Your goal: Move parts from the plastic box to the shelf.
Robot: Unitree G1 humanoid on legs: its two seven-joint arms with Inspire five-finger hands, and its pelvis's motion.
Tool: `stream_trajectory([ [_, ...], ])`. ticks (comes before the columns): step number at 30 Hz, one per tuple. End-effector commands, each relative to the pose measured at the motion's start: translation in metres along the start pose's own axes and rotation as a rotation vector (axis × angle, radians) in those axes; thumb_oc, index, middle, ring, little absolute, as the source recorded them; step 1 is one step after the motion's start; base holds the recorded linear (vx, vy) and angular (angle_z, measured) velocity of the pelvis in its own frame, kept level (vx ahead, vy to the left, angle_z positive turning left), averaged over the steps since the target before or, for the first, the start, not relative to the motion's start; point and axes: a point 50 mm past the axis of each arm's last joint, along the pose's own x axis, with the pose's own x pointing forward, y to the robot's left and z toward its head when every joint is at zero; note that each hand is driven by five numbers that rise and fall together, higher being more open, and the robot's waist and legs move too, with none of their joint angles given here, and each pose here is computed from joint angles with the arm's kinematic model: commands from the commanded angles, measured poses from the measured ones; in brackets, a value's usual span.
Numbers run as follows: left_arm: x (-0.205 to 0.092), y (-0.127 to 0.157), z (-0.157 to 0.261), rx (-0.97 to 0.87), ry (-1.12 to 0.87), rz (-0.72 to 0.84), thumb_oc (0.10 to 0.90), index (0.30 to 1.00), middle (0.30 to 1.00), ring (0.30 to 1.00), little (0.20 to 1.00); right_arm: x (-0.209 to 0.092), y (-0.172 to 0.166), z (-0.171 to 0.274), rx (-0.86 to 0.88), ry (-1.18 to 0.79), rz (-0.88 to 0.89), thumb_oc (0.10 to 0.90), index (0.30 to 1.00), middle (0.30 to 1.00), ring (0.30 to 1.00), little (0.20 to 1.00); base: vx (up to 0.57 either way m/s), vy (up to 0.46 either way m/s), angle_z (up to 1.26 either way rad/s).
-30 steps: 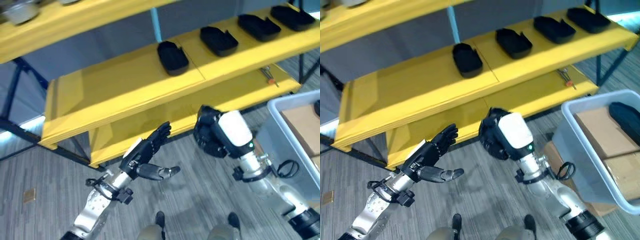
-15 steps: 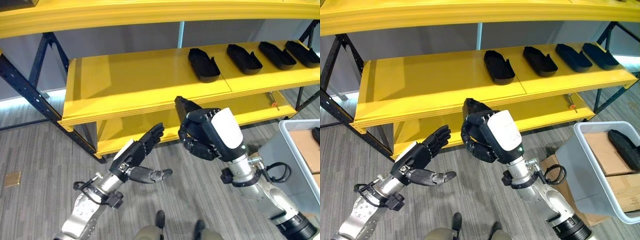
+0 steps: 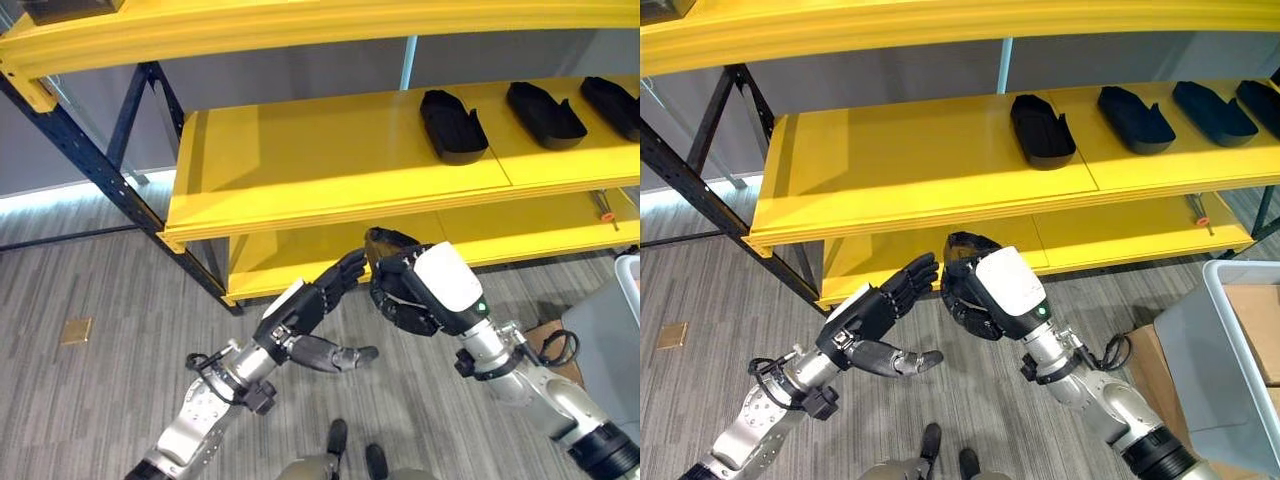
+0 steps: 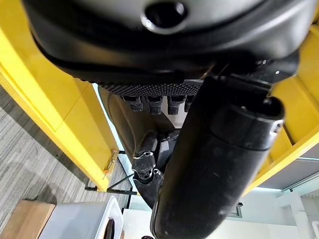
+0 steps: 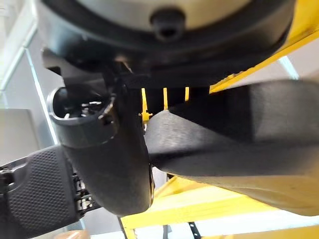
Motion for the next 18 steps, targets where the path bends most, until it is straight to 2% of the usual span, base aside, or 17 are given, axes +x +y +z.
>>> stream_trajectory([
  [1, 0.019, 0.003, 0.039, 0.045, -0.261, 0.012, 0.900, 1.000, 1.000, 1.000, 1.000, 0.035, -0.044, 0.031, 0.035, -0.239, -0.291, 0.400, 0.300, 0.300, 0.300, 0.300, 0.08, -0.037, 0.37],
  [8, 0.020, 0.002, 0.040, 0.064, -0.260, 0.008, 0.900, 1.000, 1.000, 1.000, 1.000, 0.039, -0.046, 0.032, 0.020, -0.231, -0.295, 0.400, 0.300, 0.300, 0.300, 0.300, 0.11, 0.077, 0.45],
  [14, 0.018, 0.003, 0.041, 0.071, -0.286, 0.050, 0.900, 1.000, 1.000, 1.000, 1.000, 0.049, -0.060, 0.034, 0.093, -0.270, -0.299, 0.400, 0.300, 0.300, 0.300, 0.300, 0.21, 0.378, -0.13],
  [18, 0.019, 0.005, 0.041, 0.062, -0.301, 0.064, 0.900, 1.000, 1.000, 1.000, 1.000, 0.051, -0.054, 0.041, 0.098, -0.299, -0.270, 0.400, 0.300, 0.300, 0.300, 0.300, 0.17, 0.392, -0.29],
])
